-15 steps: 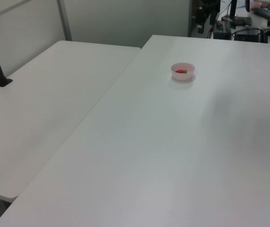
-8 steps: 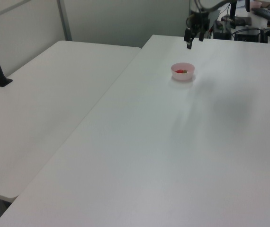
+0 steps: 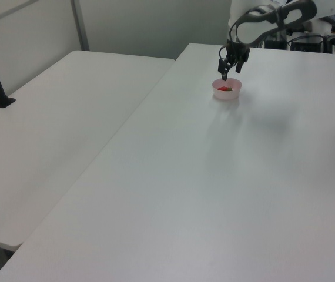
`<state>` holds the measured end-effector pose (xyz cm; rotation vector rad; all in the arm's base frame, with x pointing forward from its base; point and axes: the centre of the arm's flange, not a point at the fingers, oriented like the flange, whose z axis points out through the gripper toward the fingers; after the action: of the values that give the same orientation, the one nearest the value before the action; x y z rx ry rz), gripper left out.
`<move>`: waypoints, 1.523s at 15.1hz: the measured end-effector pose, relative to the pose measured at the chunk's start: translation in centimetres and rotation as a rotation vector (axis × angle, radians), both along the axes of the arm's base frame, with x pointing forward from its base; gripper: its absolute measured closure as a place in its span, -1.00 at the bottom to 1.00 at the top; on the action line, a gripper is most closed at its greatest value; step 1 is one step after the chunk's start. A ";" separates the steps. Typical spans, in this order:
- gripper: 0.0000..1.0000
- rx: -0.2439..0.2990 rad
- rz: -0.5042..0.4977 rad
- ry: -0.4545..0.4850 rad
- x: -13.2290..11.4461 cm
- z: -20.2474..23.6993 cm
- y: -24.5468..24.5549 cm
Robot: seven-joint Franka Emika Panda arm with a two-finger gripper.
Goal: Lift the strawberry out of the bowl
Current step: 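Move the open gripper over the pink bowl and lower toward the strawberry, then close the gripper on the red strawberry inside the bowl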
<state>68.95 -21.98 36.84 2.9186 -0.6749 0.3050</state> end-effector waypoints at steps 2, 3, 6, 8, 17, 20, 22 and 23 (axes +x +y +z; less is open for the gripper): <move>-0.63 0.000 -0.010 -0.005 0.3 -1.4 0.0; -0.57 0.001 -0.014 -0.002 0.4 -1.9 0.0; -0.51 0.007 -0.039 -0.011 0.8 -3.3 0.3; -0.48 0.008 -0.055 -0.026 1.0 -3.8 0.5; 0.12 0.015 -0.060 -0.038 1.6 -3.8 0.9; 0.12 0.031 -0.074 -0.020 1.3 -1.9 0.8; 0.12 0.036 -0.071 0.002 0.7 -0.2 0.6; 0.12 0.035 -0.061 0.012 0.4 0.6 0.2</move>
<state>69.31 -21.79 37.44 2.9237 -0.7730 0.2722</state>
